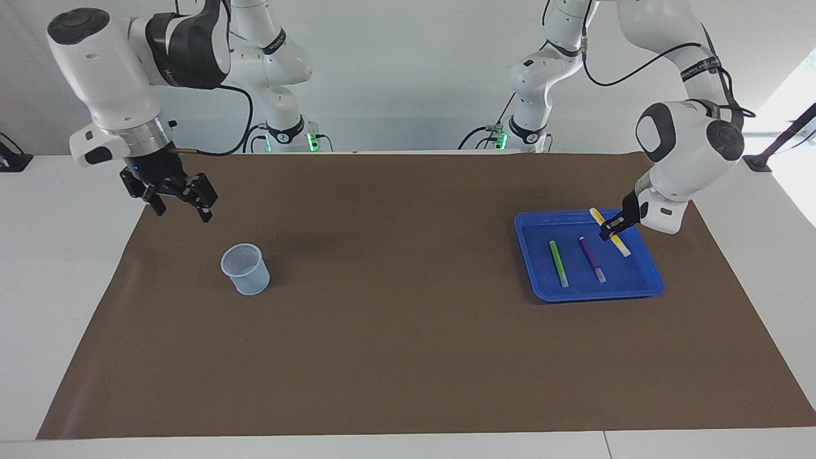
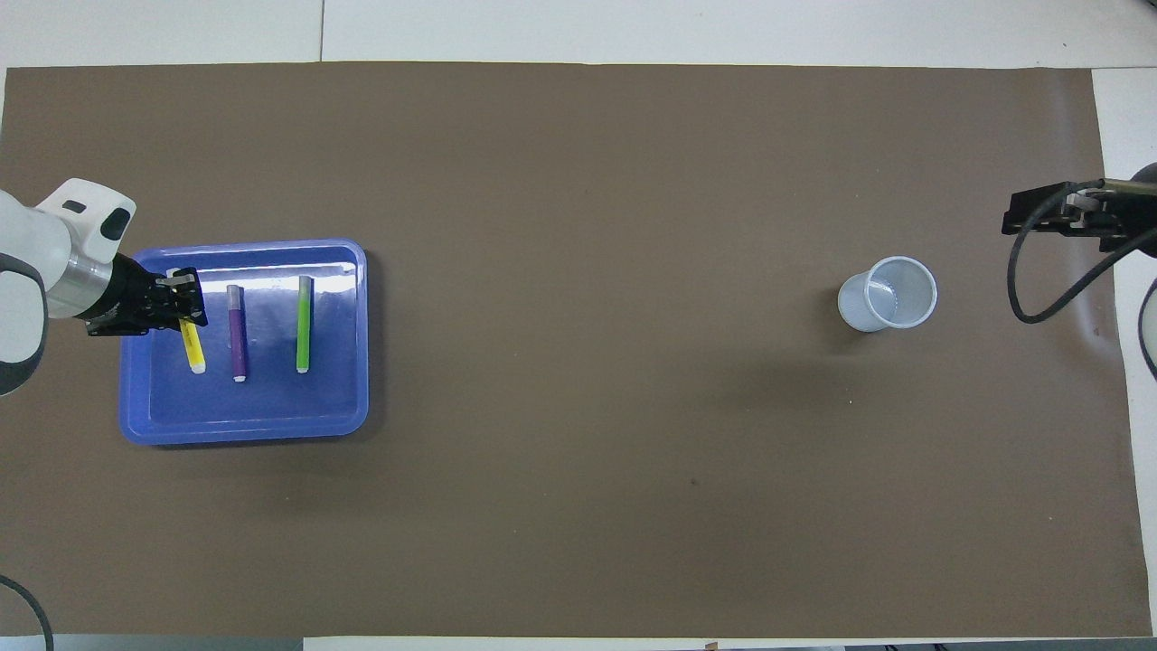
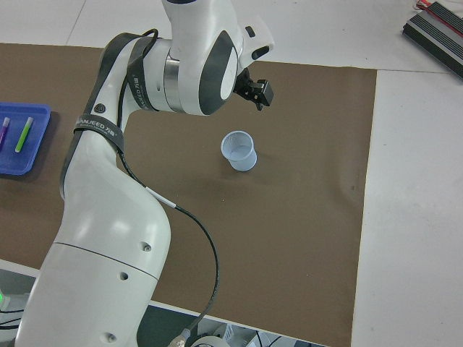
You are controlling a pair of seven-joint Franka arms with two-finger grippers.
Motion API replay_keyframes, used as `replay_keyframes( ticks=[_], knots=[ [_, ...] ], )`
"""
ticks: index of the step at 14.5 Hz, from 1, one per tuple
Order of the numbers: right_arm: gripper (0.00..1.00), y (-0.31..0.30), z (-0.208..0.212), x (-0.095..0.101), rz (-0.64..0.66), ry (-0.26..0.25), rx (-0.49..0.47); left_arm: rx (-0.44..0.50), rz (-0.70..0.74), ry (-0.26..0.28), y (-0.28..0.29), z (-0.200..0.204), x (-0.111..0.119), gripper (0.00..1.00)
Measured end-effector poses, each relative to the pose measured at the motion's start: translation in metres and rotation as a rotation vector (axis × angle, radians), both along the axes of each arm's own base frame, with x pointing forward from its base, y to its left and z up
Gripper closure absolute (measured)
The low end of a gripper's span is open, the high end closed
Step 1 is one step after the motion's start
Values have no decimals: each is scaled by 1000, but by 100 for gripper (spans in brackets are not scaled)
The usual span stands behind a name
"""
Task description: Right arm passes pens to left for tray arrangement
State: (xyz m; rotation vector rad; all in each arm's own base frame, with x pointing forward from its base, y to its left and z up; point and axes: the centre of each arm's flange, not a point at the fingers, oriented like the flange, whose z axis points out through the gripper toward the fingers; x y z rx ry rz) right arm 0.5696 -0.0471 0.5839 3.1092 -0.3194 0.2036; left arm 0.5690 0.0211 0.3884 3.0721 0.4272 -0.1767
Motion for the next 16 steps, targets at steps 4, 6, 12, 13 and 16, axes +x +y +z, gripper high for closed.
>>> replay_keyframes(
  ticks=[4, 6, 12, 13, 16],
  knots=[
    [0, -4, 28, -9, -5, 24, -7, 42, -127, -22, 31, -47, 2, 82],
    [0, -6, 30, -14, -11, 56, -5, 55, -158, -23, 42, -62, 4, 82],
    [0, -14, 28, -19, 10, 100, -4, 41, -180, -30, 49, -82, 0, 81],
    [0, -10, 28, -19, 19, 101, -5, 41, -183, -29, 49, -83, -1, 76],
    [0, 7, 28, -17, 50, 101, -13, 40, -184, -28, 49, -83, -1, 43]
  ],
)
